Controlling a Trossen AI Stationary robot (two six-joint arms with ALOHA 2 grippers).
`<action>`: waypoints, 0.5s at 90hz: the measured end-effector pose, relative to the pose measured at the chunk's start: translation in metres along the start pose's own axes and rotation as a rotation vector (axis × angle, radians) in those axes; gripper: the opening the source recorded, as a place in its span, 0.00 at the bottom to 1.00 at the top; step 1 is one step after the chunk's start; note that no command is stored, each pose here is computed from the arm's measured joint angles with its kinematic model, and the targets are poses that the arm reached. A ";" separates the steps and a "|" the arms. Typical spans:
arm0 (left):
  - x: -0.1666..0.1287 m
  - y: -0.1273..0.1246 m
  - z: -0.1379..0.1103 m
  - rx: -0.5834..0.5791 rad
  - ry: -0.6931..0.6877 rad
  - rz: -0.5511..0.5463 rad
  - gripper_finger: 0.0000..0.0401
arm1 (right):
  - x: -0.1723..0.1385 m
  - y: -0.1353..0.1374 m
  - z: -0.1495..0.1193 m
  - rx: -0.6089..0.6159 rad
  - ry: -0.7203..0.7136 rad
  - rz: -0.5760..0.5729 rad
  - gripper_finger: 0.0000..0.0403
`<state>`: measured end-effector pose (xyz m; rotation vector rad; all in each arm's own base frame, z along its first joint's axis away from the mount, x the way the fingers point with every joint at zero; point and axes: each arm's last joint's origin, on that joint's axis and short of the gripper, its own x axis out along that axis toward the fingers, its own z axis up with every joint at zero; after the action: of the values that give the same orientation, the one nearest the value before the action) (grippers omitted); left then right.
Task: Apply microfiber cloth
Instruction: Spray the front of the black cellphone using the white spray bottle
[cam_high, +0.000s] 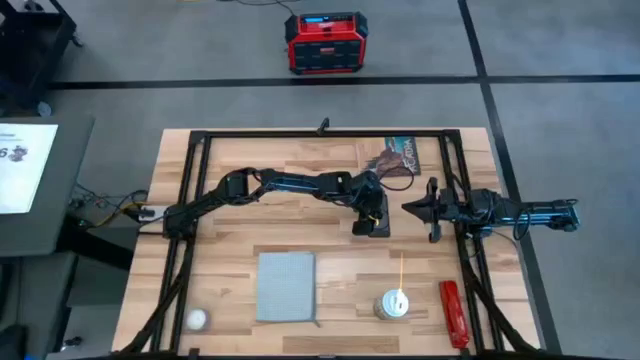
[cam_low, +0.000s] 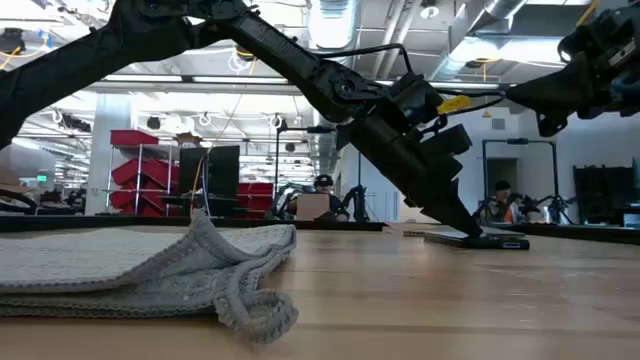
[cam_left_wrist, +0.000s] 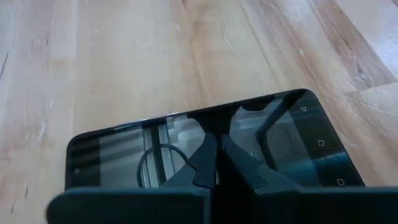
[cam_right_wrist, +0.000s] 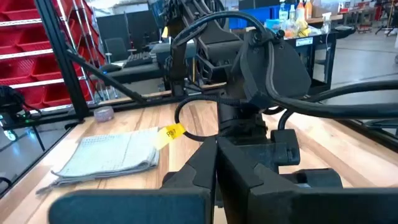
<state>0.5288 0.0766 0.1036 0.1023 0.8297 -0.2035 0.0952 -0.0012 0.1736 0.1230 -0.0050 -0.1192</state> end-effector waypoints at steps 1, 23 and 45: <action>0.000 0.000 0.000 -0.002 0.003 -0.001 0.00 | 0.000 0.000 0.000 0.000 0.000 0.000 0.00; -0.001 0.000 -0.005 -0.021 0.059 0.004 0.00 | 0.000 0.000 0.000 -0.001 0.006 -0.001 0.00; -0.001 -0.001 -0.006 -0.018 0.076 0.017 0.00 | 0.000 0.000 0.000 -0.001 0.009 -0.001 0.00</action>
<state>0.5233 0.0773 0.1003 0.1004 0.9059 -0.1765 0.0950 -0.0012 0.1732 0.1223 0.0046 -0.1197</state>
